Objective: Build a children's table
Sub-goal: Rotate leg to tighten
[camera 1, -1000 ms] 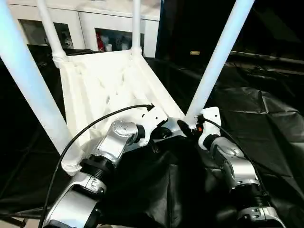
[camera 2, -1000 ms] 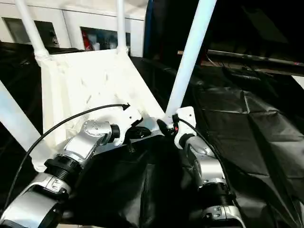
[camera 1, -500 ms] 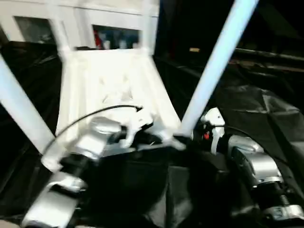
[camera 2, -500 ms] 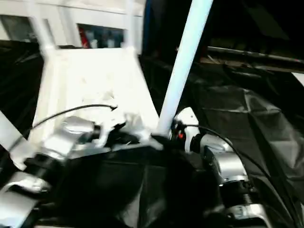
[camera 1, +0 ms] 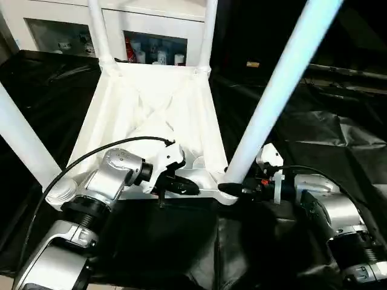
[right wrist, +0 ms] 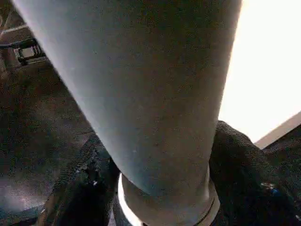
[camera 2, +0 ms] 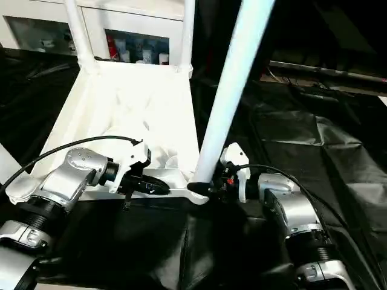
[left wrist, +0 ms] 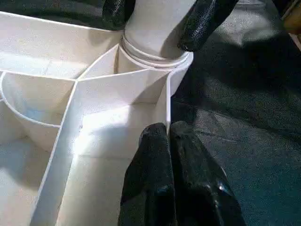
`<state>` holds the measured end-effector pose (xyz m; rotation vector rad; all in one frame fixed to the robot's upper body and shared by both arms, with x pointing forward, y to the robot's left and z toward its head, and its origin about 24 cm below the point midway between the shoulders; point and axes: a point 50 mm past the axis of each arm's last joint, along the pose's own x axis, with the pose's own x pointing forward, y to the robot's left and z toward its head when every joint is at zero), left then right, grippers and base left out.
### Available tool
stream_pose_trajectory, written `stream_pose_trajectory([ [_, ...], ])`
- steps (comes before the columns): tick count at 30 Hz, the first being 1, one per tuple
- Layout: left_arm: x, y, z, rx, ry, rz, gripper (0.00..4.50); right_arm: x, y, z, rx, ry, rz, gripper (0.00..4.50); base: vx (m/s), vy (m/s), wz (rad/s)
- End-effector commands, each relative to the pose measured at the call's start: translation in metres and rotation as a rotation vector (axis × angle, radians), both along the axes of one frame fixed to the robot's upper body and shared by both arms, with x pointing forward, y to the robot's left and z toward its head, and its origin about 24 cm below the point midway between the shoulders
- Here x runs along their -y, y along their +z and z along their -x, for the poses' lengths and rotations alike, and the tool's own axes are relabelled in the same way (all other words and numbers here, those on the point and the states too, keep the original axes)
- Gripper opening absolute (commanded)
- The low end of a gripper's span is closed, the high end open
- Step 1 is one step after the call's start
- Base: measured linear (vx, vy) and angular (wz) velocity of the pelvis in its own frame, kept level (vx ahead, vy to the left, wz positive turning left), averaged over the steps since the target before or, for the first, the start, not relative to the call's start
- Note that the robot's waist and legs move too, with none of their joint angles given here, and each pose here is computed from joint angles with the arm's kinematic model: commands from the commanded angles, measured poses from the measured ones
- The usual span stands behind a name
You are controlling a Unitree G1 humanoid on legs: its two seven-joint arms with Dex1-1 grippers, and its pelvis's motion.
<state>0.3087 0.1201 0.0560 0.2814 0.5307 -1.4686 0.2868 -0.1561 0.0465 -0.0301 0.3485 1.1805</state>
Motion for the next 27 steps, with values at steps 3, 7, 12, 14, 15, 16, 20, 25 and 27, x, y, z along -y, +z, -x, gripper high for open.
stream_pose_trajectory([
  [3, 0.011, -0.007, 0.001, 0.013, 0.010, -0.004, 0.00, -0.004, -0.006, 0.007, -0.030, 0.020, 0.006, 2.25, 0.000, 0.000, 0.00],
  [7, 0.019, -0.008, -0.007, 0.072, 0.112, -0.005, 0.00, -0.009, -0.015, 0.005, -0.043, -0.087, 0.008, 2.13, 0.000, 0.000, 0.00],
  [12, 0.054, -0.013, -0.014, 0.136, 0.247, 0.006, 0.00, -0.023, -0.040, -0.003, -0.086, -0.443, 0.034, 2.03, 0.000, 0.000, 0.00],
  [14, 0.070, -0.014, -0.011, 0.135, 0.259, 0.016, 0.00, -0.031, -0.046, -0.004, -0.102, -0.557, 0.042, 2.00, 0.000, 0.000, 0.00],
  [15, 0.077, -0.014, -0.010, 0.138, 0.261, 0.019, 0.00, -0.033, -0.047, -0.006, -0.109, -0.603, 0.039, 1.99, 0.000, 0.000, 0.00],
  [16, 0.083, -0.014, -0.009, 0.139, 0.262, 0.022, 0.00, -0.036, -0.048, -0.008, -0.113, -0.646, 0.042, 1.98, 0.000, 0.000, 0.00],
  [20, 0.102, -0.016, -0.001, 0.146, 0.239, 0.026, 0.00, -0.049, -0.048, -0.012, -0.097, -0.701, 0.060, 1.98, 0.000, 0.000, 0.00],
  [25, 0.099, -0.019, -0.002, 0.156, 0.232, 0.003, 0.00, -0.058, -0.041, -0.012, -0.056, -0.652, 0.028, 2.66, 0.000, 0.000, 0.00],
  [27, 0.092, -0.019, -0.004, 0.159, 0.238, -0.012, 0.00, -0.054, -0.038, -0.014, -0.038, -0.633, 0.023, 2.68, 0.000, 0.000, 0.00],
])
